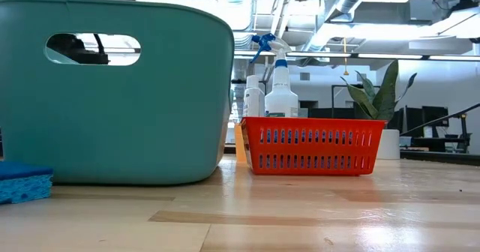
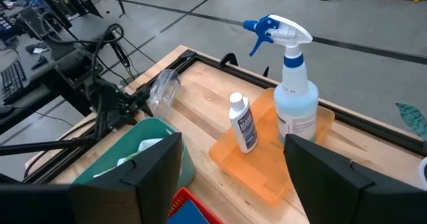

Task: Pick & Place Kitchen Items
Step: Put the transparent spray bottle into the orange bin

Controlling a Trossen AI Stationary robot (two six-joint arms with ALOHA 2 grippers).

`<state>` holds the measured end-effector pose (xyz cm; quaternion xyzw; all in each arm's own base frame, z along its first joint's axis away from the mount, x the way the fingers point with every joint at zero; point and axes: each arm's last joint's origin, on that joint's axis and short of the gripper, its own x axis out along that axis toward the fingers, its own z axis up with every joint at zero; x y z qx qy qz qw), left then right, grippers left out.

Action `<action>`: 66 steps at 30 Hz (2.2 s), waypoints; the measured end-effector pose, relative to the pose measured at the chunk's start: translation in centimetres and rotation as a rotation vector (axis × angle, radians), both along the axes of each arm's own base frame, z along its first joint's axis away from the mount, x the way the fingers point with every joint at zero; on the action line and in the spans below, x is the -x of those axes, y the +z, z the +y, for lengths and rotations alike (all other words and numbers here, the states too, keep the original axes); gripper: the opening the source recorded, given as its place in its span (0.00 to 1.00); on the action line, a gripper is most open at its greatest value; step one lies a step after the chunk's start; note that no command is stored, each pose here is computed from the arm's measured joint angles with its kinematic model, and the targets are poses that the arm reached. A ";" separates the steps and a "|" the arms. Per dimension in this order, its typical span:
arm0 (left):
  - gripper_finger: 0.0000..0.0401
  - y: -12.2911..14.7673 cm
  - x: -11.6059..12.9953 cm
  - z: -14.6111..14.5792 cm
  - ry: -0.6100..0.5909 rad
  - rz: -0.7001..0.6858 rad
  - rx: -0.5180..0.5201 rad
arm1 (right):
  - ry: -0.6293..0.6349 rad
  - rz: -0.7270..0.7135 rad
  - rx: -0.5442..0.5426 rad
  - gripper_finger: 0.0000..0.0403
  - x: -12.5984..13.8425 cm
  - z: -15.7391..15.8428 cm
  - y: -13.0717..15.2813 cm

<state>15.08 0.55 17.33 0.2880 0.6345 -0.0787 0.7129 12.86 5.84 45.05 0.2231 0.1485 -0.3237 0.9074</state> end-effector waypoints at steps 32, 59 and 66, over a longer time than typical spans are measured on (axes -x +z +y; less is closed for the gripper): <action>0.42 -1.4 0.2 0.9 -0.027 -0.011 -0.028 | -0.011 -0.032 -0.032 0.63 -0.1 0.1 0.1; 0.37 0.0 0.7 1.5 0.020 -0.104 -0.245 | -0.010 -0.035 -0.035 0.63 -0.6 0.4 0.0; 0.34 1.9 1.8 1.5 0.124 -0.289 -0.280 | -0.012 -0.044 -0.039 0.63 -0.7 0.5 0.1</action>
